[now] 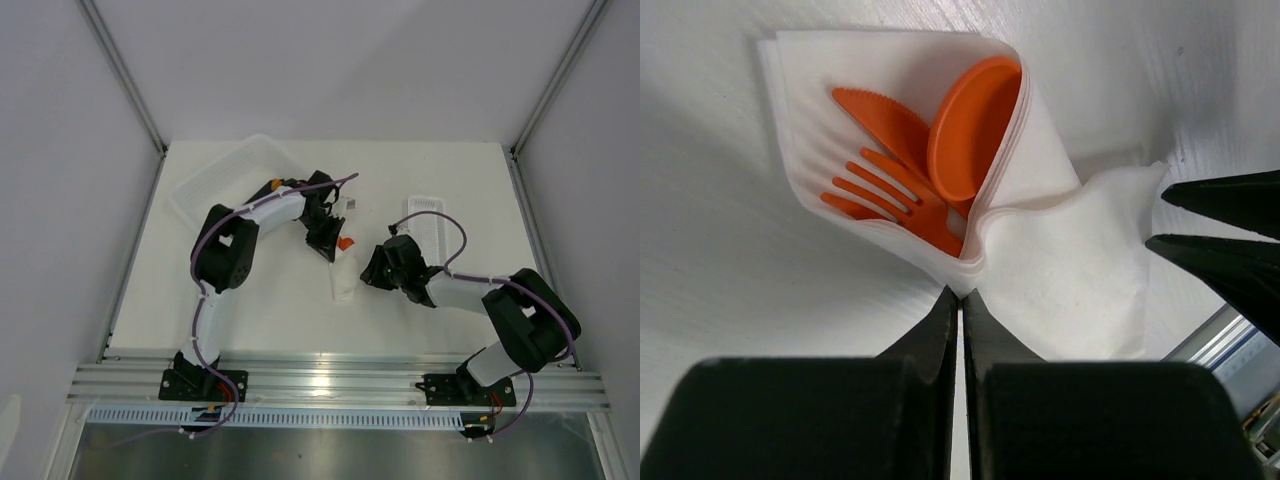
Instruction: Place the utensils on the paper napkin and roll it up
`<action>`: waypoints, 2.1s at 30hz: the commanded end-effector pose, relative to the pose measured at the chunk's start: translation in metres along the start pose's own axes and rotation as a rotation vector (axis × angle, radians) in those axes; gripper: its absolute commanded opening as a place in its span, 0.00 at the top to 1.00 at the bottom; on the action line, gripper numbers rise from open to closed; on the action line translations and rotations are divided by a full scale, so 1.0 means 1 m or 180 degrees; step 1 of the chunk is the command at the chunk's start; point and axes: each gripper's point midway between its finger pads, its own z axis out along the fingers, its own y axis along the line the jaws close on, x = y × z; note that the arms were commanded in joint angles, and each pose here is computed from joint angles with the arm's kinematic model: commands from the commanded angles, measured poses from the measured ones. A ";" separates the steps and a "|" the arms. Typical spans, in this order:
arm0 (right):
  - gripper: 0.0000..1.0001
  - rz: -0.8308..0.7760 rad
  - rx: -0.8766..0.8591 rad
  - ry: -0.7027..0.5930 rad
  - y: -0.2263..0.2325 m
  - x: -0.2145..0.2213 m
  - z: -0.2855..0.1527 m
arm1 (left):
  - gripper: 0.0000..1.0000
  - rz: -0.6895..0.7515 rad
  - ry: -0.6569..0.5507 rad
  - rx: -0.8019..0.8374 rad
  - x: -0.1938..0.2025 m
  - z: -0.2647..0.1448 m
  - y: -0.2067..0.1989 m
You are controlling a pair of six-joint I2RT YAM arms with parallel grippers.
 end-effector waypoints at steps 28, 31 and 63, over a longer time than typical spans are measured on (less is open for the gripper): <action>0.63 -0.0245 -0.0106 -0.0040 0.042 -0.020 0.019 | 0.99 0.0145 -0.0244 -0.0143 -0.012 -0.021 -0.013; 0.63 -0.0196 0.0026 0.0005 0.027 -0.016 0.023 | 0.99 0.0145 -0.0252 -0.0128 -0.013 -0.022 -0.014; 1.00 0.0260 -0.0860 0.0327 0.022 -0.002 0.023 | 0.72 0.0208 -0.0338 -0.0055 -0.021 -0.031 -0.015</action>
